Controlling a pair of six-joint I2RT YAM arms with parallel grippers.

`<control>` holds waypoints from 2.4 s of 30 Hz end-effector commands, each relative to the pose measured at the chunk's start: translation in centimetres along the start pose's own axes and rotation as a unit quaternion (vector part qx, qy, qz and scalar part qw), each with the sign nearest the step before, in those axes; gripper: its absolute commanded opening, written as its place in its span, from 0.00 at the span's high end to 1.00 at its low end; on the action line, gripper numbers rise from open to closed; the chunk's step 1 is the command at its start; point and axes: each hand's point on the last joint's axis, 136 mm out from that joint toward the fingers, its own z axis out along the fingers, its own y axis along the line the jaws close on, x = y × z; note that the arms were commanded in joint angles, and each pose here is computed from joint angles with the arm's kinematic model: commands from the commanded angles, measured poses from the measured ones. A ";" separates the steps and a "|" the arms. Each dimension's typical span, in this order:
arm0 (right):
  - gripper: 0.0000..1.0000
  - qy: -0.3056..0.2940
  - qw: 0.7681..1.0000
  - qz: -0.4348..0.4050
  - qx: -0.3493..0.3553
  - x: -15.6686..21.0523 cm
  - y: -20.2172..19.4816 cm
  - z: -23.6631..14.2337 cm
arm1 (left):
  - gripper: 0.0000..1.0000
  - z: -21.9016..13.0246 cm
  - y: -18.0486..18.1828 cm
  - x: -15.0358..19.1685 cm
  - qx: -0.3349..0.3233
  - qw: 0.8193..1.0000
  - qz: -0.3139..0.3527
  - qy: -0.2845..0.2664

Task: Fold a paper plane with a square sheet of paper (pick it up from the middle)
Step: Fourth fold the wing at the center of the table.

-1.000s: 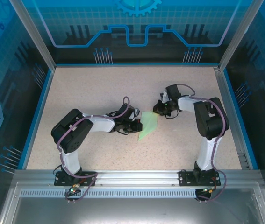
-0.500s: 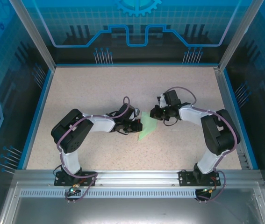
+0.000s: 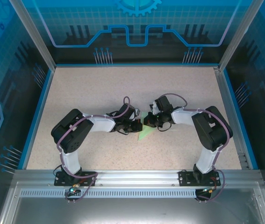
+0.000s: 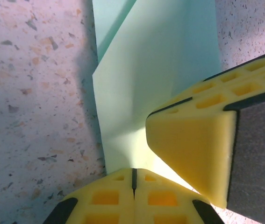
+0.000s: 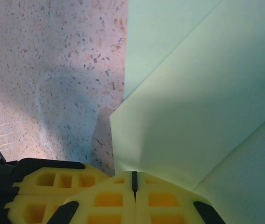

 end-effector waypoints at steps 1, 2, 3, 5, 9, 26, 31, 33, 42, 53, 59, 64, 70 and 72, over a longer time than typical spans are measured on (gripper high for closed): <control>0.96 0.010 1.000 0.021 0.017 0.5 -1.6 0.8 | 1.00 0.8 3.4 4.5 -0.065 0.995 -0.025 0.075; 0.96 0.011 0.999 0.025 0.020 0.6 -1.8 0.9 | 1.00 0.7 3.4 4.5 -0.066 0.995 -0.025 0.076; 0.96 0.012 0.999 0.026 0.023 0.7 -2.0 1.1 | 1.00 0.7 3.4 4.4 -0.065 0.995 -0.025 0.074; 0.96 0.011 0.999 0.031 0.032 0.6 -2.6 1.2 | 1.00 0.6 3.1 4.2 -0.063 0.995 -0.023 0.072; 0.96 0.014 0.998 0.040 0.047 0.7 -3.7 1.4 | 1.00 0.1 2.1 3.5 -0.049 0.997 -0.019 0.063; 0.96 0.034 0.995 0.059 0.069 2.2 -5.7 1.8 | 0.98 -1.7 -2.8 3.0 0.048 0.997 -0.014 0.056; 0.96 0.035 0.995 0.061 0.069 2.3 -5.8 1.9 | 0.98 -0.9 -1.8 3.5 0.034 0.997 -0.020 0.064; 0.96 0.036 0.995 0.061 0.070 2.3 -5.8 1.9 | 0.98 -0.7 -1.6 3.7 0.031 0.997 -0.020 0.068; 0.96 0.038 0.994 0.067 0.076 2.5 -6.2 2.1 | 0.99 -0.5 -0.3 5.3 0.010 0.995 -0.023 0.092; 0.96 0.040 0.993 0.073 0.080 2.7 -6.5 2.1 | 1.00 -0.7 1.0 6.3 -0.020 0.995 -0.023 0.098; 0.97 0.038 0.994 0.072 0.080 2.5 -6.5 2.0 | 1.00 -0.9 1.3 6.6 -0.027 0.994 -0.025 0.099; 0.96 0.039 0.993 0.073 0.080 2.6 -6.6 2.1 | 1.00 -1.6 -1.1 5.7 0.009 0.996 -0.012 0.085; 0.97 0.041 0.993 0.074 0.081 2.7 -6.7 2.2 | 0.97 -2.3 -2.6 5.5 0.028 0.996 -0.002 0.079; 0.96 0.041 0.993 0.073 0.079 2.6 -6.6 2.2 | 0.97 -2.2 -2.2 5.8 0.021 0.996 -0.004 0.082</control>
